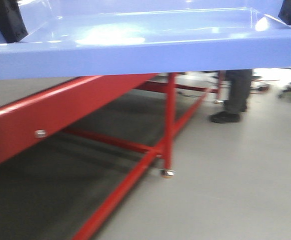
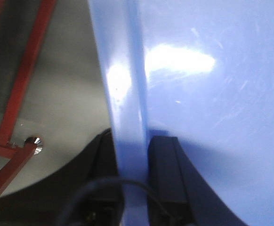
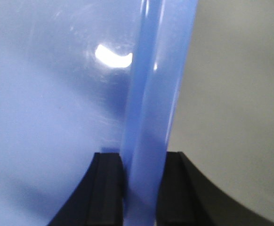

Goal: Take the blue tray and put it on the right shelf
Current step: 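Hold the tray in both grippers while the base drives to the shelf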

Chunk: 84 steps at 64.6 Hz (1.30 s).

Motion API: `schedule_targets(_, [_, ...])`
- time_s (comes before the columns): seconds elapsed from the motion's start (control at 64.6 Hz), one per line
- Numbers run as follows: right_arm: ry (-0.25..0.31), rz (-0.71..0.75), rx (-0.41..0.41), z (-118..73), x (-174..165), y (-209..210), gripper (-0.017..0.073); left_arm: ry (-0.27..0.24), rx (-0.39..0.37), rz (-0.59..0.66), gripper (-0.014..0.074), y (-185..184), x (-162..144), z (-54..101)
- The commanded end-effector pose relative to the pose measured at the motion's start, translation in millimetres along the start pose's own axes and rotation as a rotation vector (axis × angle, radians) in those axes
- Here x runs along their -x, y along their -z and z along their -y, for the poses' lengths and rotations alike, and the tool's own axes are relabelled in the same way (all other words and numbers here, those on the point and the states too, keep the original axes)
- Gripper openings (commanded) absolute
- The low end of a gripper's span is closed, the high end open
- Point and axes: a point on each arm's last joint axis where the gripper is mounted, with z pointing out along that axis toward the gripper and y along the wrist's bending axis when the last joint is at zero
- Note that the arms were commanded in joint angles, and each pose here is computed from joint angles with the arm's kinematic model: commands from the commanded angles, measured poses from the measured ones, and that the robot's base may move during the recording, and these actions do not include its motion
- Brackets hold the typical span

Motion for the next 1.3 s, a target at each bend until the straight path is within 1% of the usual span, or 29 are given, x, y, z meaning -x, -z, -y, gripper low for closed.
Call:
schedule_targets(0.0, [0.04,0.119,0.021,0.2,7.6,17.9,0.0057,-0.05,-0.001,-0.005,-0.0048,15.6,-7.1,1.7])
schedule_targets(1.284, [0.04,0.119,0.021,0.2,7.6,17.9,0.0057,-0.05,0.0,-0.006,-0.0048,15.6,-7.3,1.7])
